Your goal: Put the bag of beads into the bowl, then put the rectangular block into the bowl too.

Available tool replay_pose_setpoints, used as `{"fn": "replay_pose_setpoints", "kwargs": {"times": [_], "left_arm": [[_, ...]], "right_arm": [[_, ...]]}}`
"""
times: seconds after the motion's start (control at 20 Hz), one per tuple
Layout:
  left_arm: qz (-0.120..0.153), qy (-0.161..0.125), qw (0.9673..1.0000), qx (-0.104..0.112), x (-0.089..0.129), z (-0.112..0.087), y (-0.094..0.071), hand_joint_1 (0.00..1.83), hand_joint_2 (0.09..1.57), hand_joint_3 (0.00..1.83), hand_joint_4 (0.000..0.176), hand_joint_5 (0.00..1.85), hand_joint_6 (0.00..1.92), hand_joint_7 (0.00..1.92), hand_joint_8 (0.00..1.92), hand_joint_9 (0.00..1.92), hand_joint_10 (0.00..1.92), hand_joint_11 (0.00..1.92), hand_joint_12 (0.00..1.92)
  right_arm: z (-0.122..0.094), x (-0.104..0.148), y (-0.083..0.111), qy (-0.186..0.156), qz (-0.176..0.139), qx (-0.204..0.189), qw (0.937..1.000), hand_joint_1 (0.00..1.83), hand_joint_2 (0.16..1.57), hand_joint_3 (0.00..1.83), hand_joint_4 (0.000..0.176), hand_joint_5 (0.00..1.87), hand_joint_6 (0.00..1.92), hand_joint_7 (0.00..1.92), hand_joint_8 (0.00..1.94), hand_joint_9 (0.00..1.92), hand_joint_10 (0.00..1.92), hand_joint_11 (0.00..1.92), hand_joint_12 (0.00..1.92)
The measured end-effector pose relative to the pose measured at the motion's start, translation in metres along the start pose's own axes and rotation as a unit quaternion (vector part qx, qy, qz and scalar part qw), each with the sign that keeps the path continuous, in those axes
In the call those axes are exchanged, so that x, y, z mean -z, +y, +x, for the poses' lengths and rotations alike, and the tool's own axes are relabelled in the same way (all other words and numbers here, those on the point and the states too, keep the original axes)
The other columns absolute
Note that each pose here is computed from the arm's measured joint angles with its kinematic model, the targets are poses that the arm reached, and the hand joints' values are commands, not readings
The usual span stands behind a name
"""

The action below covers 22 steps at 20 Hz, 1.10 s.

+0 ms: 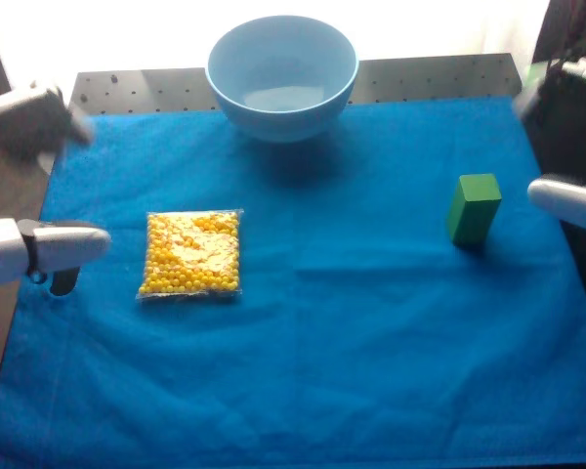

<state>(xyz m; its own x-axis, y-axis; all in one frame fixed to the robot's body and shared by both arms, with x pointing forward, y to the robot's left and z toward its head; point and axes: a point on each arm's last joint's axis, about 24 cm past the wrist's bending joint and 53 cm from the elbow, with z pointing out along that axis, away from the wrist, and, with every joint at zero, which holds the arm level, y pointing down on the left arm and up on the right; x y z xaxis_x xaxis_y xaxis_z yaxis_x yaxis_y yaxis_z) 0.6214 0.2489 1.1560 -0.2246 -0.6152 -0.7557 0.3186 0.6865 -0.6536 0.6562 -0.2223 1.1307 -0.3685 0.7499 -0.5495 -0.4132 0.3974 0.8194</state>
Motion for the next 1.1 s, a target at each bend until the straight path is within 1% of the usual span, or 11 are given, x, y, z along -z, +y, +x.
{"fn": "replay_pose_setpoints", "kwargs": {"times": [0.05,0.15,0.25,0.3,0.4,0.5,0.65,0.85,0.95,1.0,1.1], "left_arm": [[0.002,-0.001,1.0,0.001,0.0,0.0,-0.001,0.65,0.98,0.03,0.079,0.2,0.01,0.1,0.0,0.0,0.0,0.0,0.01],[-0.001,0.002,1.0,0.003,-0.001,0.003,0.002,0.65,0.96,0.02,0.075,0.21,0.0,0.11,0.01,0.0,0.0,0.01,0.0],[-0.001,0.013,0.9999,0.003,-0.005,0.009,0.002,0.68,0.98,0.03,0.037,0.19,0.0,0.09,0.0,0.0,0.0,0.02,0.01],[0.005,0.024,0.9997,-0.001,-0.01,0.014,0.0,0.71,0.96,0.01,0.084,0.18,0.0,0.09,0.0,0.03,0.01,0.06,0.03],[0.014,0.049,0.9987,-0.006,-0.026,0.029,-0.004,0.68,0.95,0.0,0.1,0.18,0.0,0.11,0.01,0.02,0.01,0.01,0.01],[0.017,0.086,0.996,-0.018,-0.042,0.05,-0.007,0.82,0.92,0.01,0.082,0.26,0.0,0.16,0.0,0.11,0.0,0.01,0.25],[0.007,0.143,0.9883,-0.054,-0.054,0.072,-0.003,0.8,0.87,0.0,0.064,0.29,0.0,0.2,0.0,0.18,0.01,0.0,0.54],[0.004,0.192,0.9755,-0.107,-0.061,0.087,-0.002,0.86,0.86,0.0,0.084,0.35,0.0,0.31,0.01,0.3,0.02,0.0,0.8],[0.007,0.21,0.9689,-0.13,-0.063,0.097,-0.005,0.85,0.85,0.0,0.083,0.34,0.01,0.33,0.01,0.33,0.01,0.0,0.75],[0.006,0.22,0.965,-0.143,-0.063,0.103,-0.003,0.79,0.87,0.0,0.118,0.31,0.0,0.32,0.0,0.33,0.01,0.0,0.65],[0.0,0.233,0.9588,-0.163,-0.063,0.11,0.0,0.83,0.88,0.0,0.117,0.34,0.01,0.37,0.01,0.38,0.01,0.0,0.65]], "right_arm": [[0.0,0.0,0.0,-0.001,0.0,0.0,1.0,0.67,1.11,0.03,0.009,0.16,0.0,0.1,0.0,0.0,0.0,0.0,0.0],[0.0,0.0,-0.001,0.0,0.001,0.0,1.0,0.65,1.13,0.03,0.016,0.15,0.0,0.09,0.0,0.0,0.0,0.0,0.0],[-0.001,0.0,-0.001,0.0,0.001,0.001,1.0,0.66,1.13,0.02,0.017,0.15,0.0,0.09,0.0,0.0,0.0,0.0,0.0],[-0.001,0.0,-0.001,0.0,0.001,0.001,1.0,0.67,1.13,0.02,0.02,0.16,0.0,0.09,0.0,0.01,0.0,0.0,0.0],[-0.001,0.0,-0.002,0.001,0.002,0.003,1.0,0.67,1.14,0.02,0.001,0.17,0.01,0.1,0.0,0.03,0.01,0.0,0.0],[0.0,0.0,-0.003,0.003,0.003,0.003,1.0,0.64,1.12,0.0,0.053,0.12,0.0,0.03,0.0,0.01,0.0,0.0,0.0],[0.0,0.0,-0.004,0.004,0.006,0.006,1.0,0.59,1.13,0.01,0.067,0.1,0.0,0.02,0.0,0.0,0.0,0.0,0.0],[0.0,0.0,-0.005,0.005,0.007,0.006,0.9999,0.49,1.21,0.01,0.091,0.08,0.0,0.0,0.0,0.0,0.0,0.0,0.0],[0.001,0.001,-0.005,0.007,0.006,0.007,0.9999,0.45,1.23,0.01,0.093,0.08,0.0,0.0,0.0,0.0,0.0,0.0,0.0],[0.001,0.001,-0.007,0.007,0.009,0.007,0.9999,0.44,1.23,0.01,0.087,0.08,0.0,0.0,0.0,0.0,0.0,0.0,0.0],[0.002,0.003,-0.01,0.009,0.015,0.008,0.9998,0.39,1.24,0.01,0.079,0.09,0.0,0.0,0.0,0.0,0.0,0.0,0.0]]}}
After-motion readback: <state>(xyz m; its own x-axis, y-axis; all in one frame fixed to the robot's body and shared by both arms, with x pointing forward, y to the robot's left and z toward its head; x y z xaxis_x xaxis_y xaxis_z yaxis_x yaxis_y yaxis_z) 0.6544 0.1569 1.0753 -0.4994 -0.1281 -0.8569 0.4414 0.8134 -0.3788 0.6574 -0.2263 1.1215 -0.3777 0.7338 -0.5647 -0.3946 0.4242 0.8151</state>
